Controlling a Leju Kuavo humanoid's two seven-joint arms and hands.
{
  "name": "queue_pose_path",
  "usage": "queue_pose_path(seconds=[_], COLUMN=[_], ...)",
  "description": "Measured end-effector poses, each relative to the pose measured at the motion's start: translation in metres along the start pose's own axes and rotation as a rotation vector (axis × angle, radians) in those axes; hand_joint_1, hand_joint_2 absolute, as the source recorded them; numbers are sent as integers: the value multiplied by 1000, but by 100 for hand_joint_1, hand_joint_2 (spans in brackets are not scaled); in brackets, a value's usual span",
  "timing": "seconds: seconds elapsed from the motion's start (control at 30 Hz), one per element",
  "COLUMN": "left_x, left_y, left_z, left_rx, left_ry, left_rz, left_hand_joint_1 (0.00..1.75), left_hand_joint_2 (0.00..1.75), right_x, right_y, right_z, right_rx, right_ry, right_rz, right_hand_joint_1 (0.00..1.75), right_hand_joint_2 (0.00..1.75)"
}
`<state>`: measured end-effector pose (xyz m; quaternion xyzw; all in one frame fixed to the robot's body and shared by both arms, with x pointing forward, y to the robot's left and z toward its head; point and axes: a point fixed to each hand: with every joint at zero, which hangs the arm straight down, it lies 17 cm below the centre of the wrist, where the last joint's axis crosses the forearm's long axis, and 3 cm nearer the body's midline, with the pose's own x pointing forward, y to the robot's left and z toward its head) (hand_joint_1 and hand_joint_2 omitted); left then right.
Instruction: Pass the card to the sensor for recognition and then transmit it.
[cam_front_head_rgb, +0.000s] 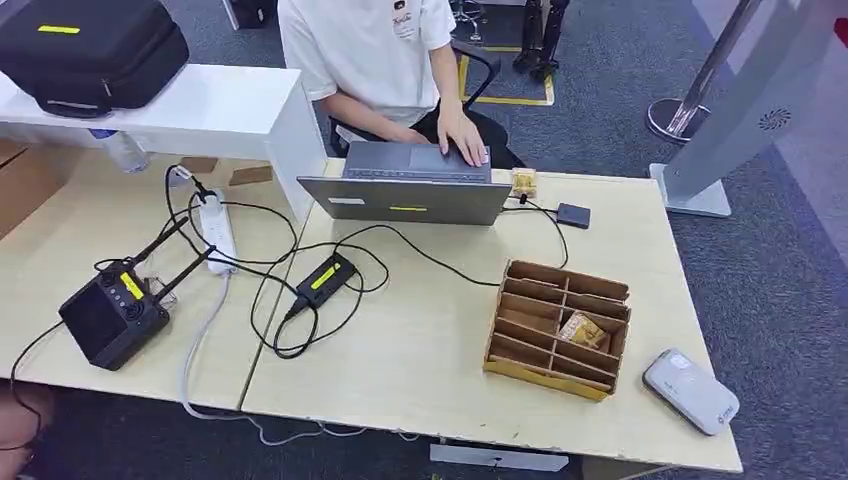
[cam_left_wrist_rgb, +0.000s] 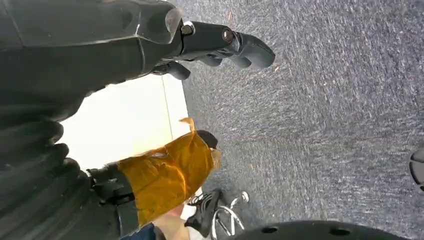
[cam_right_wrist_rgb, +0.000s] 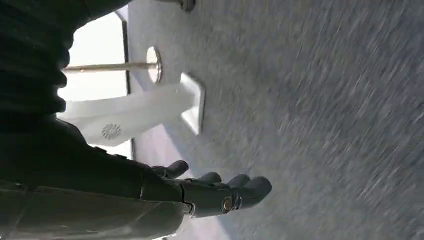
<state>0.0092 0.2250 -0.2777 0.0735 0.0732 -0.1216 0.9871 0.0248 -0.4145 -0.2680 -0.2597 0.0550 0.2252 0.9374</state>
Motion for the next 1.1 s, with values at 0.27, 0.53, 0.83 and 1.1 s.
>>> queue_pose_path(seconds=[0.27,0.53,0.83,1.1], left_x=[2,5,1,0], left_y=[3,2,12,14], left_z=[0,0,-1,-1], left_rx=[14,4,53,61], left_ry=[-2,-13,8,14], left_rz=[1,5,7,-8], left_hand_joint_1=[0,0,0,0], left_hand_joint_2=[175,175,175,175], right_x=[29,58,65,51], right_y=[56,123,136,146], right_z=[26,65,73,74], right_rx=[126,323,347,367], right_ry=[-51,-109,-154,-136], right_rz=[16,-19,-5,7], right_hand_joint_1=[0,0,0,0], right_hand_joint_2=[175,175,0,0])
